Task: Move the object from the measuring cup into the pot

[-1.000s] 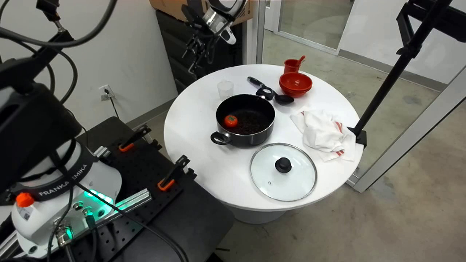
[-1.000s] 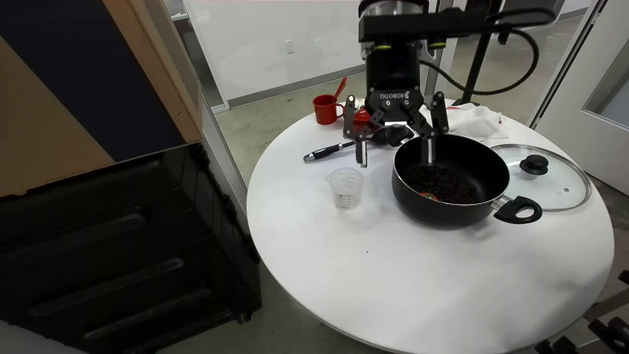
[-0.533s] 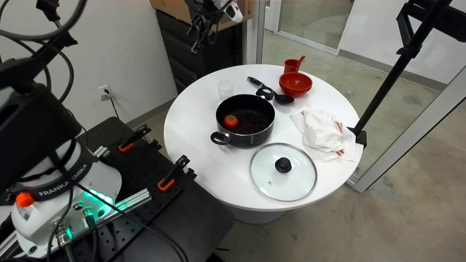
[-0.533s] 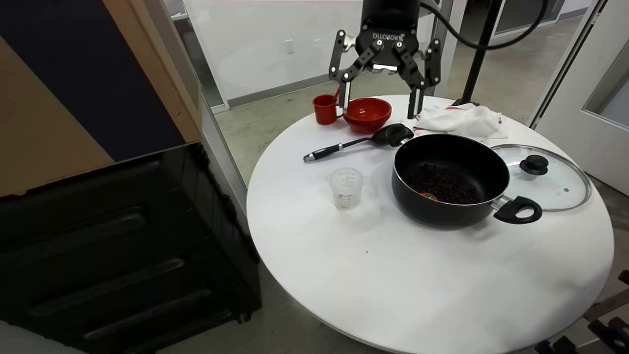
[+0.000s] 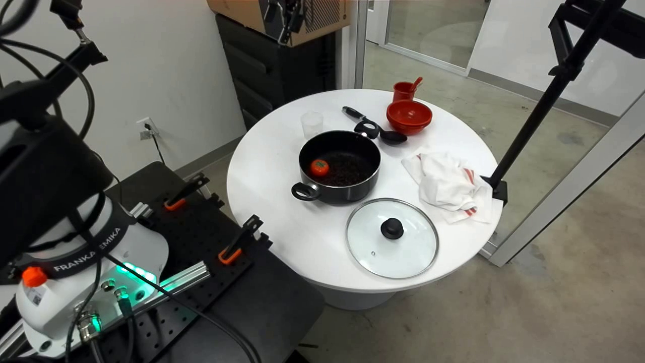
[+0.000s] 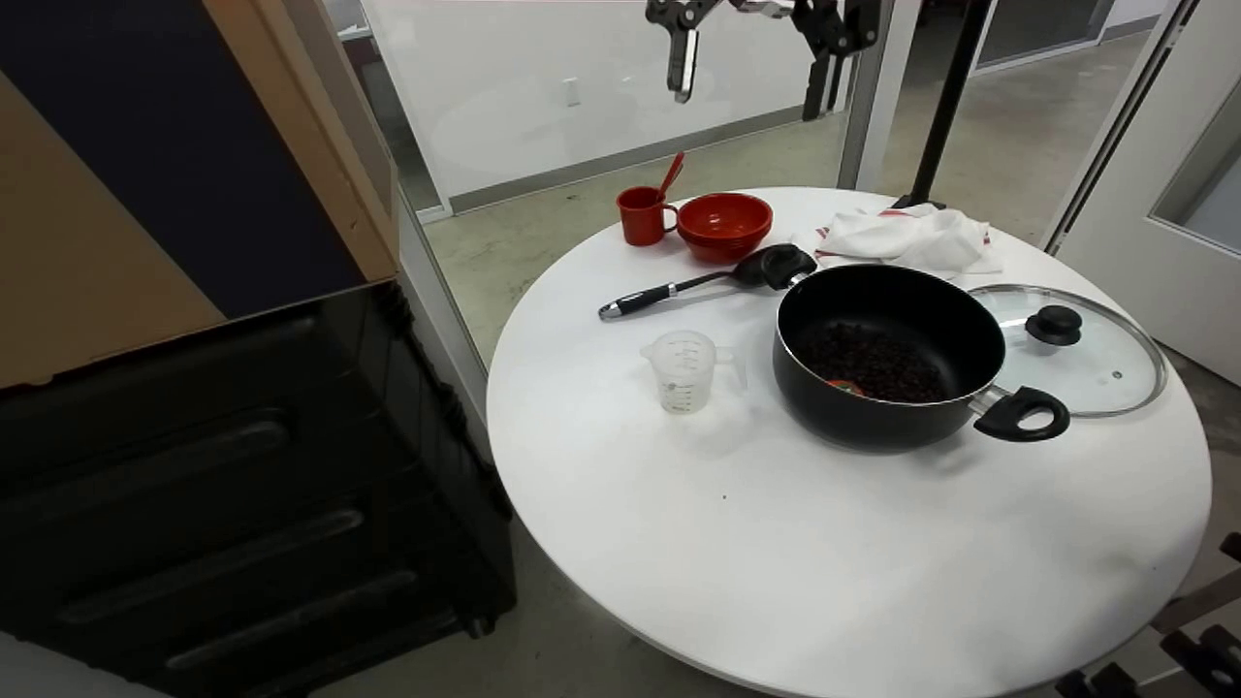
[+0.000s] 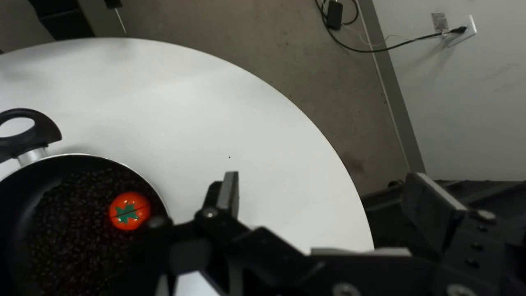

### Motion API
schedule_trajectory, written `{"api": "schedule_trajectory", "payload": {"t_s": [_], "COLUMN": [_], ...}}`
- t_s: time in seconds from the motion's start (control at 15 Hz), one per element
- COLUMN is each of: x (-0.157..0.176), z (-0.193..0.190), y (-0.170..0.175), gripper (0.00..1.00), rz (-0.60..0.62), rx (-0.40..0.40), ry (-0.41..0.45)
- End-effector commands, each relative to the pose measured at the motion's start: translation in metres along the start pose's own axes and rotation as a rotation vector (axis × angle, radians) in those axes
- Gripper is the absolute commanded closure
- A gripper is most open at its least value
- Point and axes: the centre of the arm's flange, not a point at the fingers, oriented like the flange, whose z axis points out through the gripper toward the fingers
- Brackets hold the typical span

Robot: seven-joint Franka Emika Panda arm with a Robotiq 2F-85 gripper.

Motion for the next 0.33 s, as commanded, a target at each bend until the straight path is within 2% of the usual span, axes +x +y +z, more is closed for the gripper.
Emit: {"api": "schedule_trajectory", "payload": {"t_s": [0.0, 0.27], "x": [-0.0025, -0.006], "z": [-0.0058, -0.0087], "y": [-0.0004, 0.001], "gripper": [0.0, 0.0], "rz": [-0.006, -0.008], "rx": [0.005, 0.007], "ry": [0.017, 0.03]}}
